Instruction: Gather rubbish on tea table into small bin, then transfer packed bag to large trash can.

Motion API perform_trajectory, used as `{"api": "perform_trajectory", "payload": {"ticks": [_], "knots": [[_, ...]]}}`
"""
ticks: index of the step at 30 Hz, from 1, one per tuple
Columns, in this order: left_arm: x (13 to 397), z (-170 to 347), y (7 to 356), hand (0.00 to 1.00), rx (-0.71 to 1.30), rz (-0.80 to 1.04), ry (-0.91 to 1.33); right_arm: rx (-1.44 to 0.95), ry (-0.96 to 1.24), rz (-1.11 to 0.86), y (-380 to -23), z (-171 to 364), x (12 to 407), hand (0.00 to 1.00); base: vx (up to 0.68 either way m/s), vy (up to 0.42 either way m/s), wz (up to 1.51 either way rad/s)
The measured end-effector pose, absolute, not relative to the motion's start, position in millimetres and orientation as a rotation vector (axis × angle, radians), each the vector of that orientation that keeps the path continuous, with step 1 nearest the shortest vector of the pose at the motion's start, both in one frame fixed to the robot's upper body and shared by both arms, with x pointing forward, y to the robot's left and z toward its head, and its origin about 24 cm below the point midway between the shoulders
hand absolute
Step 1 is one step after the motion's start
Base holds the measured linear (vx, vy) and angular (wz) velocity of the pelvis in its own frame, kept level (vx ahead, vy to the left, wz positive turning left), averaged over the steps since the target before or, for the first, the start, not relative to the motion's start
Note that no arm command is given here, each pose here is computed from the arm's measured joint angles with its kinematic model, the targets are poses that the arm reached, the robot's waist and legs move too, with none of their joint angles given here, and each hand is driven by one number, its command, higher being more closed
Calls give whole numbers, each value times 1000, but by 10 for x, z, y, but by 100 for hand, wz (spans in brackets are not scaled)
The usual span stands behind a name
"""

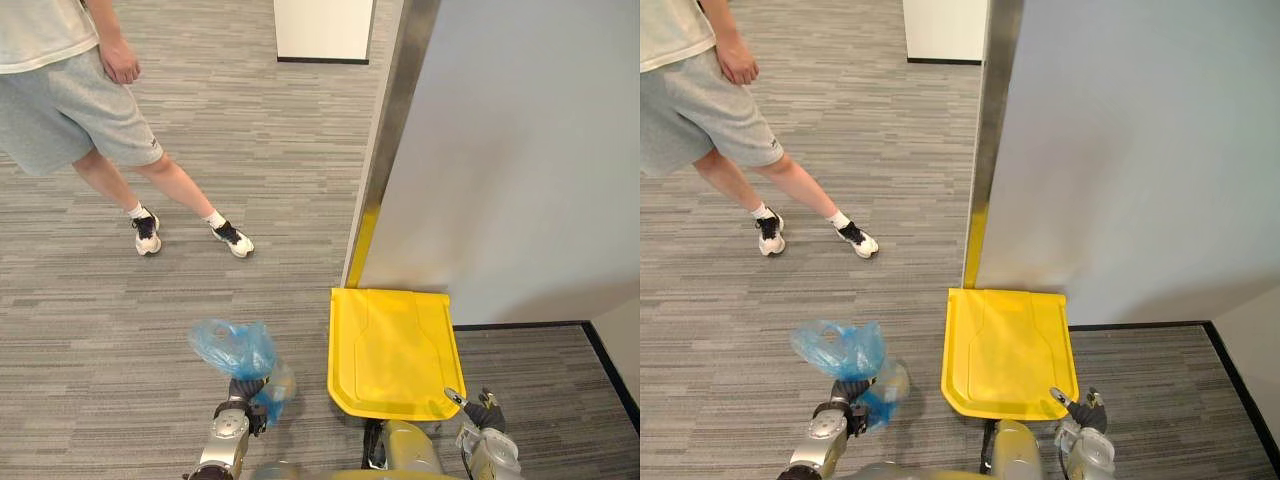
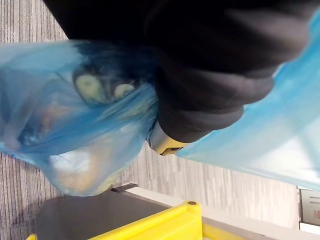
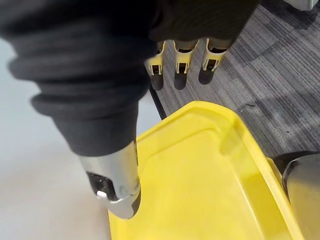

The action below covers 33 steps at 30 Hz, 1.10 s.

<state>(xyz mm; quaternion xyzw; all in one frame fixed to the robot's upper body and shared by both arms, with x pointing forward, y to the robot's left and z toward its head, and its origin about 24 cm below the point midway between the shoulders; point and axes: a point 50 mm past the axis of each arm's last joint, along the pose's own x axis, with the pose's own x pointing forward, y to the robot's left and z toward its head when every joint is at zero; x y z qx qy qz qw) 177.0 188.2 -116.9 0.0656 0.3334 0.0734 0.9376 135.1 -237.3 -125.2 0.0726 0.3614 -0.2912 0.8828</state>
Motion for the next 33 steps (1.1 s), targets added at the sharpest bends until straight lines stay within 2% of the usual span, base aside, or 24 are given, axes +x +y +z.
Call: {"api": "perform_trajectory", "payload": {"ticks": [6,9,14,17,27,33], "knots": [[1731,-1189,1852,100,141,133,692,133,770,-545,-2224,-1280,1365,0,-129,36,-5],[1743,-1165,1857,100,142,131,678,119,813,-523,-2155,-1338,1246,0,-65,-42,31],[1722,-1156,1872,100,116,161,672,86,776,-476,-2159,-1284,1475,0,-107,-80,-34],[1791,-1132,1816,100,93,153,656,32,707,-436,-2244,-1143,1811,0,-223,-67,-32],[1650,-1200,1806,100,78,154,697,10,779,-472,-2312,-1249,1583,0,-197,-1,13],[1462,-1318,1938,100,128,158,788,14,844,-484,-2299,-1345,1359,0,-51,115,-10]]}}
